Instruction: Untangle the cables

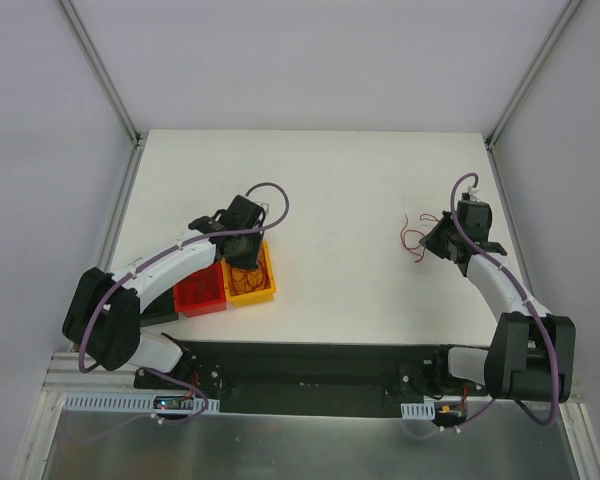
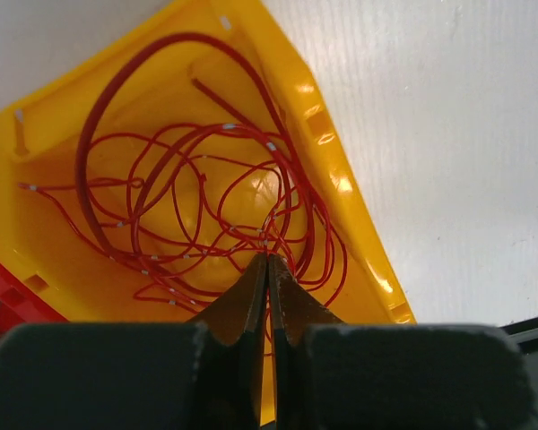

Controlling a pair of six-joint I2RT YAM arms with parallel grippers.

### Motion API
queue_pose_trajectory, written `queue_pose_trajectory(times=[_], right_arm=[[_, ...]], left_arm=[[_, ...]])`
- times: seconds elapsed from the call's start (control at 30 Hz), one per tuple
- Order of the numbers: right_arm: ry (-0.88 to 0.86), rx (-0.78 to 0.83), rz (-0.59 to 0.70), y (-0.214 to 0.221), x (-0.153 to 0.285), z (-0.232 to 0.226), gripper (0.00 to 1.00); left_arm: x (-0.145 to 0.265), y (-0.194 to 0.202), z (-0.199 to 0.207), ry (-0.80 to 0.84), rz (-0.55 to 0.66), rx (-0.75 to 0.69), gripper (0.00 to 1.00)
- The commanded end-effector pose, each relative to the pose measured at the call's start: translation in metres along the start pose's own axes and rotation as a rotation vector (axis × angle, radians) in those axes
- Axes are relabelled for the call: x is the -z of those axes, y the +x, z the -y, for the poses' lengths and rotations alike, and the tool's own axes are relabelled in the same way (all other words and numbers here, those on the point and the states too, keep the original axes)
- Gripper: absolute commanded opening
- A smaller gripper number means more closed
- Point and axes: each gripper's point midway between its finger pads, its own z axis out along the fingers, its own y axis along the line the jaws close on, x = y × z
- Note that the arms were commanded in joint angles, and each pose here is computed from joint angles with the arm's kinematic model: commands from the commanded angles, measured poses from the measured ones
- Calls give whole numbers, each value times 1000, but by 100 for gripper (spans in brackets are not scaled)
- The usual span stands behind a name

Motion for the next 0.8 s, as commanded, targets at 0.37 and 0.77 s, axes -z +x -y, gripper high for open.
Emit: queue_pose_trajectory(times=[0.37,0.77], right_arm=[[12,75,43,-2,-3,-12,0],[-5,306,-9,36,18,-69,0]], left_arm=[[46,-14,18,156,122,-25,57],[147,-65,36,310,364,-113,63]])
